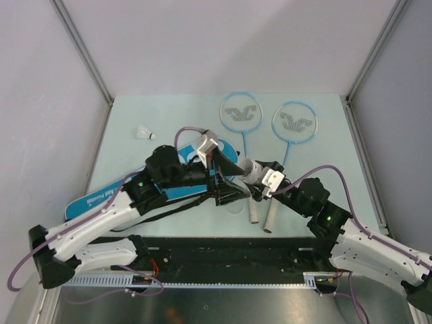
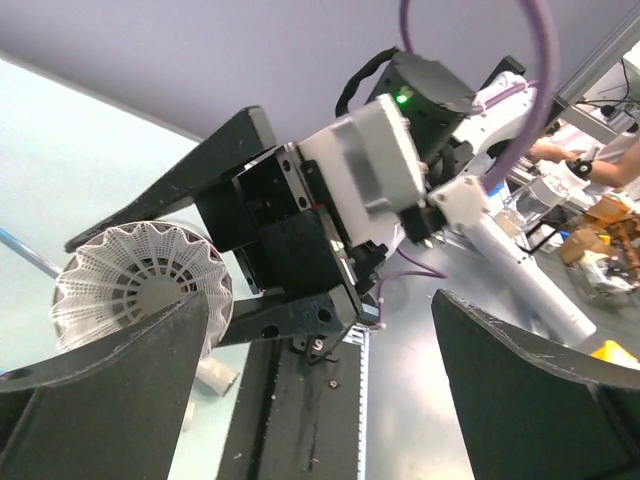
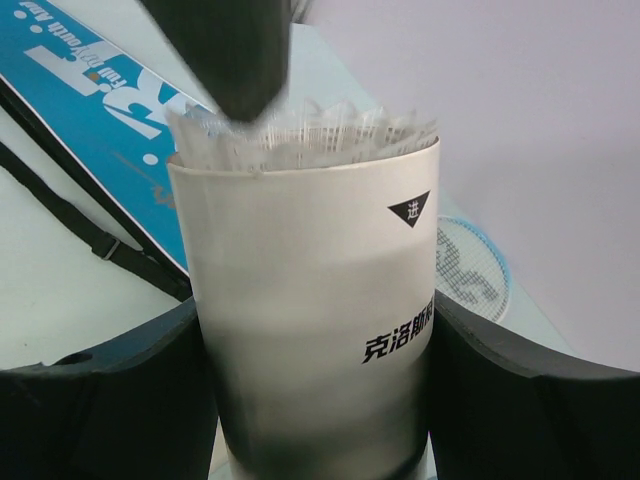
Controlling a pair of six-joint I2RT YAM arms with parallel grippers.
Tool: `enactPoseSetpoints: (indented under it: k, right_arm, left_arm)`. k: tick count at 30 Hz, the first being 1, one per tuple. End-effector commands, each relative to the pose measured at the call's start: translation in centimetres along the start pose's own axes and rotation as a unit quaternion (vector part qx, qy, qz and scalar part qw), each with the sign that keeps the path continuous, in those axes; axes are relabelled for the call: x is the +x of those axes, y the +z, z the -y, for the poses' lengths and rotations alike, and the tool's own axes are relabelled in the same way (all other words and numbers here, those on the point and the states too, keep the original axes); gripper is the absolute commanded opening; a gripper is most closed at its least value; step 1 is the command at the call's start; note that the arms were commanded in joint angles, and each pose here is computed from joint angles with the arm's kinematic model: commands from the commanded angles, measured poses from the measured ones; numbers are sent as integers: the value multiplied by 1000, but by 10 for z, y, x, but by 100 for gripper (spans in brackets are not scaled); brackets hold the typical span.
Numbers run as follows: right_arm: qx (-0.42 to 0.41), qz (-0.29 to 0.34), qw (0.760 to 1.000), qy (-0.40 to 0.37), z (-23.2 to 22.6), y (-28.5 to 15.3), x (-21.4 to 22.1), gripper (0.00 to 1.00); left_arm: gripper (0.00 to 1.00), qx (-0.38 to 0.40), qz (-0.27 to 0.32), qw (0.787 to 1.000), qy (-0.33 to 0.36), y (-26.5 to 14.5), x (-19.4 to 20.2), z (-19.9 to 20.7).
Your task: Pack up the badminton gear
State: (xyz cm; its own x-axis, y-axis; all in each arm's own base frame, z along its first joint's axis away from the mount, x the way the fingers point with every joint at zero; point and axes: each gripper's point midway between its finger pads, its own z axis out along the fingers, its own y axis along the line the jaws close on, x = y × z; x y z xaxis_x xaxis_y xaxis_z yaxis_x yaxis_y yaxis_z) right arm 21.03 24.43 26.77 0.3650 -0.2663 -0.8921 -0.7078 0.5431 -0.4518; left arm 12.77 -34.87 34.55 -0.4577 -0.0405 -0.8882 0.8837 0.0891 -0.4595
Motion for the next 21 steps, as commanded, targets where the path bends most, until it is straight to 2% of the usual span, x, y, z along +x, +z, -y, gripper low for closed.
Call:
enactPoseSetpoints:
  k: [1,3,4,6,7,9,10,12,13,21]
  right_arm:
    - [-13,20,999,26,-6,-3,-9,25]
    - [-17,16,999,27,-8,-3,-7,25]
    - [-18,17,999,27,-9,-3,-8,25]
    - [-17,21,999,28,-8,-4,-10,25]
    - [-17,24,999,28,-8,-5,-12,25]
    - [-19,29,999,28,-8,-5,-14,26]
    - [-19,30,999,27,-8,-4,-15,26]
    - [-19,30,999,25,-8,-4,-14,25]
    - [-19,30,999,25,-8,-4,-14,26]
    - [-22,37,999,27,-8,-4,-18,25]
  left_arm:
    - [95,-10,39,995,92,-24,-20,12]
    - [90,-37,49,993,104,-32,-26,7]
    - [78,-49,60,991,109,-36,-32,6]
    - [62,-101,45,989,94,-42,-27,-13]
    - [47,-112,45,988,95,-42,-35,-14]
    - [32,-135,4,987,81,-34,-20,-31]
    - [18,-134,1,988,79,-31,-23,-30]
    - [3,-148,-27,987,64,-23,-12,-43]
    - [0,-151,-30,986,64,-20,-13,-45]
    - [0,-164,-74,983,46,9,5,-66]
